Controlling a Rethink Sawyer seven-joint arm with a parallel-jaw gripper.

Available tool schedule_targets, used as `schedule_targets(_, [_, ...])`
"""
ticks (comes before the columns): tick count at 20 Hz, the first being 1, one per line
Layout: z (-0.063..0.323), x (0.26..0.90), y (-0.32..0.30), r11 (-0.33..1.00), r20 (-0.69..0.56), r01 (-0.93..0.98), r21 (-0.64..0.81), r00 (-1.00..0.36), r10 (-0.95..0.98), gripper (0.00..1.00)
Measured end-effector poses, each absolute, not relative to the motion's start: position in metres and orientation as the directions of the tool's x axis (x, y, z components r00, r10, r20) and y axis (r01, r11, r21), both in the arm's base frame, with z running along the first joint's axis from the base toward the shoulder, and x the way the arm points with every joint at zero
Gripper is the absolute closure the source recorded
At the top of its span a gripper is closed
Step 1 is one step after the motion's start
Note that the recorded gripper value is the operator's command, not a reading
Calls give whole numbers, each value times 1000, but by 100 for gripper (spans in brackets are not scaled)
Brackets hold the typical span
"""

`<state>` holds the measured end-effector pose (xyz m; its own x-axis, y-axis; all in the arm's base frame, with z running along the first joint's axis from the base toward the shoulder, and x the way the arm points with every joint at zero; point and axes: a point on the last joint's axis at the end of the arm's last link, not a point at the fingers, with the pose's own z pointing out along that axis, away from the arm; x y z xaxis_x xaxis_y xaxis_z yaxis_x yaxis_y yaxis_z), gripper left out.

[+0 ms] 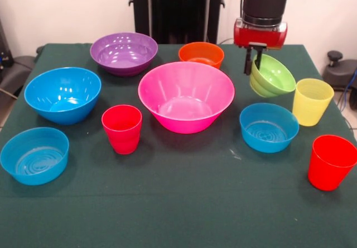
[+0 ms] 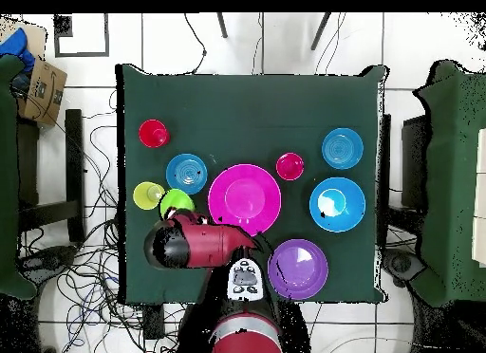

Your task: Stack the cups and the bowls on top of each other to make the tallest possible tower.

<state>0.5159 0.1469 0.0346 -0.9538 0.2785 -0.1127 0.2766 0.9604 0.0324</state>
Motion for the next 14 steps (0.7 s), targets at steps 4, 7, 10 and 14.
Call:
schedule_targets(4, [44, 531, 147, 958, -103, 285, 32, -952, 287, 100])
schedule_targets(7, [47, 540, 147, 957, -106, 287, 34, -951, 289, 100])
schedule_targets(10, [49, 555, 146, 957, -129, 288, 41, -948, 290, 100])
schedule_targets(14, [44, 574, 146, 957, -152, 287, 47, -945, 291, 100])
